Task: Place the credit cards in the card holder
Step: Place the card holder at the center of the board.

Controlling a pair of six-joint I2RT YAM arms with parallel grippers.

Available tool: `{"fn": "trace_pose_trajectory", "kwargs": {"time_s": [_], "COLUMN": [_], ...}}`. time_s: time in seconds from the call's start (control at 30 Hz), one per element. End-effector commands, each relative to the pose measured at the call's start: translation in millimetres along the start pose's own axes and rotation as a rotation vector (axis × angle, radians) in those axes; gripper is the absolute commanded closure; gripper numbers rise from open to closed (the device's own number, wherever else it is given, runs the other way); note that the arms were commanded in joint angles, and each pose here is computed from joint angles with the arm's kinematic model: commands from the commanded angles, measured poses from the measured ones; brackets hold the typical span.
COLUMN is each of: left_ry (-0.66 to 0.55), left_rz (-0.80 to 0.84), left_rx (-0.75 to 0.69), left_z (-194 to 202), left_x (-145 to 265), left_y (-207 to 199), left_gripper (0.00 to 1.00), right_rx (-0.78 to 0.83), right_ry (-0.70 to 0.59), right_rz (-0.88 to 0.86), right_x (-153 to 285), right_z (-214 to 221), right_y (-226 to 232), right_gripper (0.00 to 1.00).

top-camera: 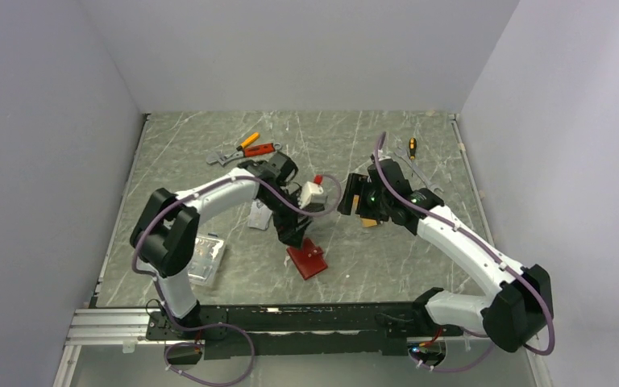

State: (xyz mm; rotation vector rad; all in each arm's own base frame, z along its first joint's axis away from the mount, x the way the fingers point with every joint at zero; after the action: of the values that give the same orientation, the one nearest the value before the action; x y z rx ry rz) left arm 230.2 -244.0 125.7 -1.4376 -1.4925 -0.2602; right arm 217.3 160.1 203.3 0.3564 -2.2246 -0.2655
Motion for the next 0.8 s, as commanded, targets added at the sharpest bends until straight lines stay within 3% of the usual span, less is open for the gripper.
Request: {"fn": "trace_pose_trajectory", "kwargs": {"time_s": [0.0, 0.17, 0.23, 0.5, 0.77], "left_ry": [-0.147, -0.389, -0.430, -0.381, -0.318], "left_rz": [-0.034, -0.230, -0.340, -0.450, -0.495], "left_rx": [-0.036, 0.181, 0.273, 0.523, 0.585], "left_z": [-18.2, -5.3, 8.9, 42.6, 53.5], "left_x": [75.9, 124.3, 126.7, 109.2, 100.2], "left_y": [-6.7, 36.8, 55.2, 105.0, 130.4], "left_gripper": [0.01, 0.01, 0.00, 0.01, 0.01], "right_rx": [0.027, 0.015, 0.015, 0.086, 0.075], "right_ry": [-0.088, -0.101, -0.091, -0.049, -0.038], "right_rz": [-0.089, -0.177, -0.239, -0.337, -0.451], "right_x": [2.8, -15.6, -28.0, -71.2, -90.9], "right_z": [-36.7, -50.1, -52.9, -60.8, -54.2], "right_y": [19.4, 35.8, 48.8, 104.6, 131.8], "right_gripper": [0.20, 0.24, 0.29, 0.35, 0.45]}}
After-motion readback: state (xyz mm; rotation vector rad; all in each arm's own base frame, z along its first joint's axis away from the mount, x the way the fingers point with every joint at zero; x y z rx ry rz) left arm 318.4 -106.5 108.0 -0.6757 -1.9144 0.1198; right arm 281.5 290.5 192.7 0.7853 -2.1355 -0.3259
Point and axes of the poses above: each gripper's point midway between its finger pads, its own x axis back along the fingers, its own y axis along the line the jaws close on, z = x × y, the point moved 7 cm from there along x, back along the fingers, and after that the axes turned 9 degrees about x, right-handed, at the moved point
